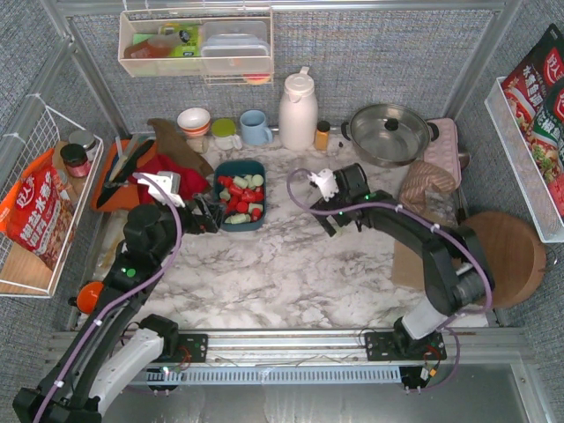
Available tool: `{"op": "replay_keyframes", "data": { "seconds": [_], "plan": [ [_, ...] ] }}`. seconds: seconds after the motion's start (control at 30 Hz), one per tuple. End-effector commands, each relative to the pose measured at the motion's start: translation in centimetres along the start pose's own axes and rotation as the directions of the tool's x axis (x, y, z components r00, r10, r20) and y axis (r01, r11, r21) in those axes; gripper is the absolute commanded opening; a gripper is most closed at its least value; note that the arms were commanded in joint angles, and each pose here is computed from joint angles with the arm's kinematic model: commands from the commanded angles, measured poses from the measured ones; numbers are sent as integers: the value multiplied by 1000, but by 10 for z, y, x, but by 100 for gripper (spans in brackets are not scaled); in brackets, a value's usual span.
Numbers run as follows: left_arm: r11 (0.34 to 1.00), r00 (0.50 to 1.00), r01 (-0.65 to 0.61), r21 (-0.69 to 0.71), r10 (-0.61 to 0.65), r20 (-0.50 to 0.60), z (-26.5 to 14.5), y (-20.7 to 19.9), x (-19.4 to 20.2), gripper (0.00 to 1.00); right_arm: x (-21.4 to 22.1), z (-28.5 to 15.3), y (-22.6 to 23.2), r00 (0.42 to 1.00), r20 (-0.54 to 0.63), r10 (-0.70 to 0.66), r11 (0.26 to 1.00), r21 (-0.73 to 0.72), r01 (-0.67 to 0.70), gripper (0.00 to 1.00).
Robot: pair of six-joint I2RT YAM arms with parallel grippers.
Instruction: Mix the coffee capsules in the storage basket
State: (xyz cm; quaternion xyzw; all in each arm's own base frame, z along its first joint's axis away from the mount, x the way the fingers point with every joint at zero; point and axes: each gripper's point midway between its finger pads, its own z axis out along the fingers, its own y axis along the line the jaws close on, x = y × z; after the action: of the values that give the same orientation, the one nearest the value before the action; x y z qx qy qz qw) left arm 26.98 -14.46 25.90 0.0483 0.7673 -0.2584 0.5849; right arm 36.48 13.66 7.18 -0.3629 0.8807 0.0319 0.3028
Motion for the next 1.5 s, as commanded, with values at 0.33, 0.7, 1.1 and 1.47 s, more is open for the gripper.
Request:
{"op": "replay_keyframes", "data": {
  "seconds": [0.33, 0.7, 1.1, 1.47],
  "plan": [
    [1000, 1000, -10, 19, 9, 20, 3, -4, -6, 99, 19, -2, -8, 408, 418, 812, 349, 213, -913, 99],
    [999, 996, -14, 35, 11, 87, -9, -8, -18, 99, 27, 20, 1, 454, 370, 811, 330, 352, -876, 98],
    [999, 997, -12, 47, 8, 77, -10, -10, -17, 99, 27, 31, 7, 538, 343, 770, 354, 471, -808, 82],
    [999, 998, -4, 53, 1, 56, -7, -11, -13, 99, 21, 28, 11, 588, 338, 735, 417, 459, -785, 49]
  ]
}}
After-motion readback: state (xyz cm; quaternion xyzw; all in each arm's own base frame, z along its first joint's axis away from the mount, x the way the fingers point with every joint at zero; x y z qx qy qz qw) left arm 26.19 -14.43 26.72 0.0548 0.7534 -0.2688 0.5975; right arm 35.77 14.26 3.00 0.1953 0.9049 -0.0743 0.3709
